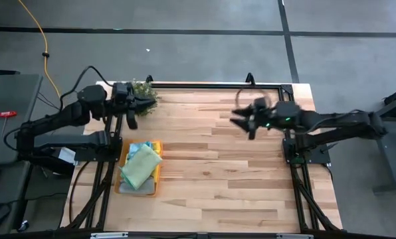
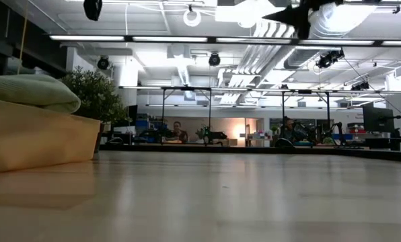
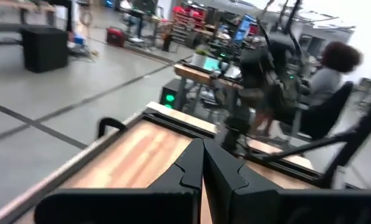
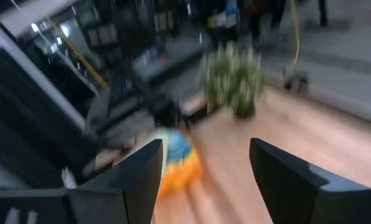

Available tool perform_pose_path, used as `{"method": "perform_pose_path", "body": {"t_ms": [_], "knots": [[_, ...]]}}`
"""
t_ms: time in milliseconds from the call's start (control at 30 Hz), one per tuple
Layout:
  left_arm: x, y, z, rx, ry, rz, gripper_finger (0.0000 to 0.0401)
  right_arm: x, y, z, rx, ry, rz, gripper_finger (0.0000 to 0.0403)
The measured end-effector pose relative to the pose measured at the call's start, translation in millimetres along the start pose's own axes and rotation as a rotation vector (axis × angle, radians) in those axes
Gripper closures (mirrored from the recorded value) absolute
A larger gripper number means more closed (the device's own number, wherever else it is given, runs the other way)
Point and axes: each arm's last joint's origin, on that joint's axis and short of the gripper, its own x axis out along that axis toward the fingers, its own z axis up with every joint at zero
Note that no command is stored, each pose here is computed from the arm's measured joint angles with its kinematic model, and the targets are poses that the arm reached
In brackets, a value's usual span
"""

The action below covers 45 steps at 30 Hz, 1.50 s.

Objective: Fold microfiber towels
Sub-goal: Return to Home Position

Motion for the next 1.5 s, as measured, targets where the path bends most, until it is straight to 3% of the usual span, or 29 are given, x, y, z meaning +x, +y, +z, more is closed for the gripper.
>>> {"method": "perform_pose_path", "body": {"t_ms": [200, 400, 667, 1233, 1400, 1500], "knots": [[3, -10, -16, -0.042, 0.009, -0.085, 0.0401, -40, 5, 47, -0.100, -0.213, 0.006, 0.0171], [1, -16, -20, -0.020, -0.008, -0.081, 0.0401, -74, 7, 66, -0.174, -0.264, -0.020, 0.0171], [2, -17, -19, -0.010, -0.027, -0.071, 0.0401, -91, 5, 65, -0.175, -0.256, -0.028, 0.0171], [1, -19, -21, -0.057, -0.002, -0.088, 0.0401, -91, 5, 65, -0.249, -0.252, -0.035, 0.0172], [1, -25, -49, -0.027, 0.057, -0.147, 0.0401, -91, 6, 64, -0.218, -0.248, -0.016, 0.0172], [-1, -25, -71, -0.065, 0.032, -0.160, 0.0401, -91, 6, 64, -0.176, -0.248, -0.009, 0.0172]]}}
